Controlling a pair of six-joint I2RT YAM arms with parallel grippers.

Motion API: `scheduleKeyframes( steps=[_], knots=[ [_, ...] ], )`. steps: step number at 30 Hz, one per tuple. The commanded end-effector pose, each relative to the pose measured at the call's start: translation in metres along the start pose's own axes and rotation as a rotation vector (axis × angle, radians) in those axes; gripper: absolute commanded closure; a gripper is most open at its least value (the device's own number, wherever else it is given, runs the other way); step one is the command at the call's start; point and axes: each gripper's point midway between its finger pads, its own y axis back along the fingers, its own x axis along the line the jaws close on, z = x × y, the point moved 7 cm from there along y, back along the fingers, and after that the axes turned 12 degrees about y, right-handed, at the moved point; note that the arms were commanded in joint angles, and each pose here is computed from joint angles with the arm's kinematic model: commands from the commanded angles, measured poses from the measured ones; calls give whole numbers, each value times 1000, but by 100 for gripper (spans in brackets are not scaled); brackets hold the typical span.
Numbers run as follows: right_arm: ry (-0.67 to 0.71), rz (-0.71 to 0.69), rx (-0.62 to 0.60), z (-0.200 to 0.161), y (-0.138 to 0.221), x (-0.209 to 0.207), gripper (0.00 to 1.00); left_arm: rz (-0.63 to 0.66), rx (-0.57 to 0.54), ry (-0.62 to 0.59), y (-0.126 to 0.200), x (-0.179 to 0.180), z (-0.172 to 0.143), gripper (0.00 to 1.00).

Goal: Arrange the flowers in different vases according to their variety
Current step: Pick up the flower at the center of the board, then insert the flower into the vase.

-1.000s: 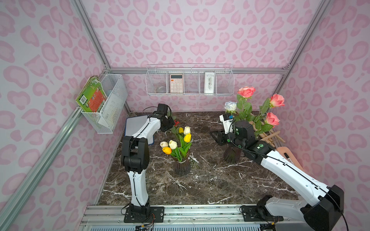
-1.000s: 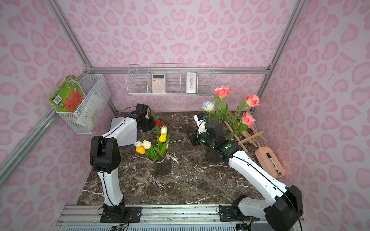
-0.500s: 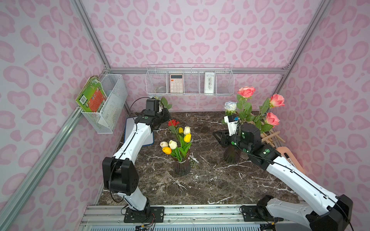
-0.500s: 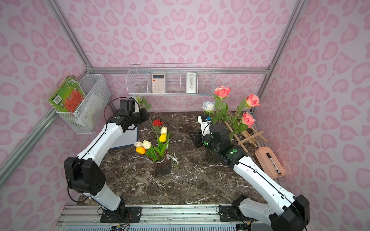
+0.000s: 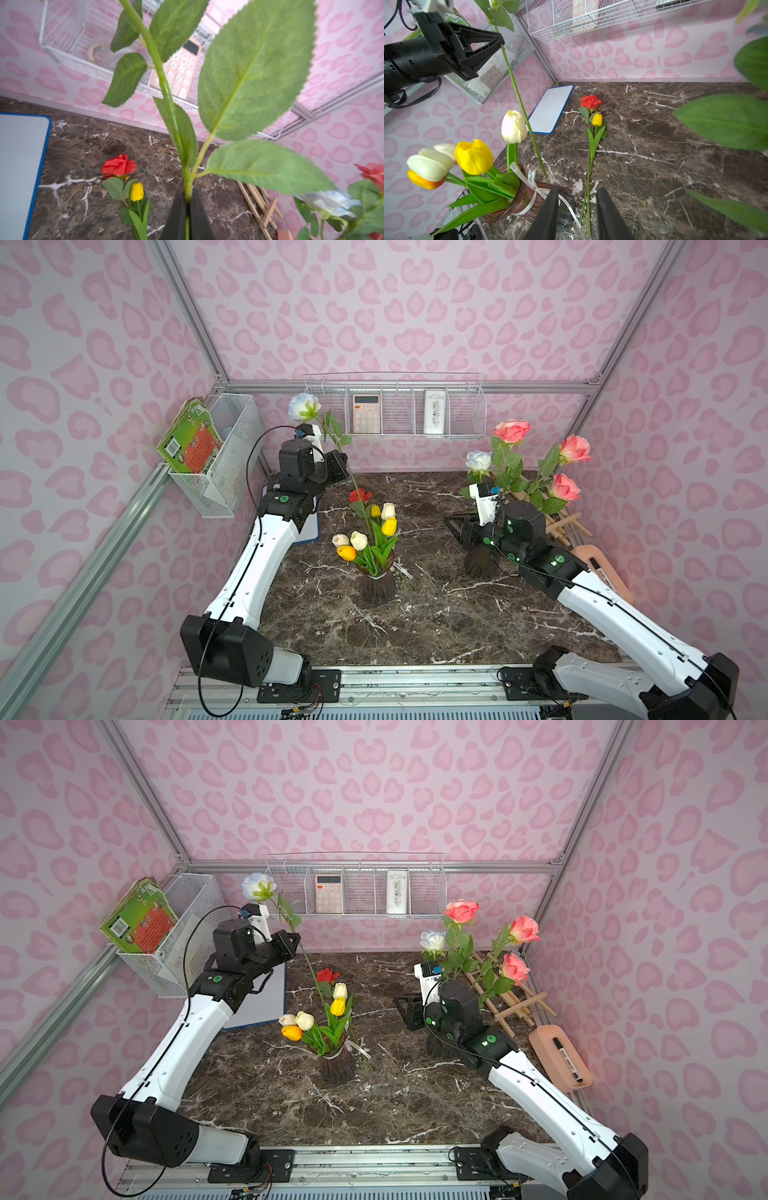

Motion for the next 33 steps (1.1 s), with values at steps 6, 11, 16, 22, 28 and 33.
scheduleKeyframes(
  steps=[6, 11, 16, 22, 28, 33],
  knots=[
    [70, -80, -230, 36, 57, 5, 45, -332, -105, -124, 29, -100, 19, 100],
    [74, -221, -329, 38, 99, -3, 32, -496, -93, -145, 38, -149, 11, 100],
    [62, -363, -397, 32, 135, -14, 23, -652, -62, -122, 43, -185, -4, 100],
    [40, -464, -422, 20, 157, -23, 14, -796, -30, -75, 39, -216, -26, 100],
    [29, -507, -434, 13, 168, -27, 5, -861, 15, -81, 21, -241, -60, 100],
    [28, -508, -426, 11, 169, -27, 2, -883, 30, -125, -1, -260, -89, 100]
  ],
)
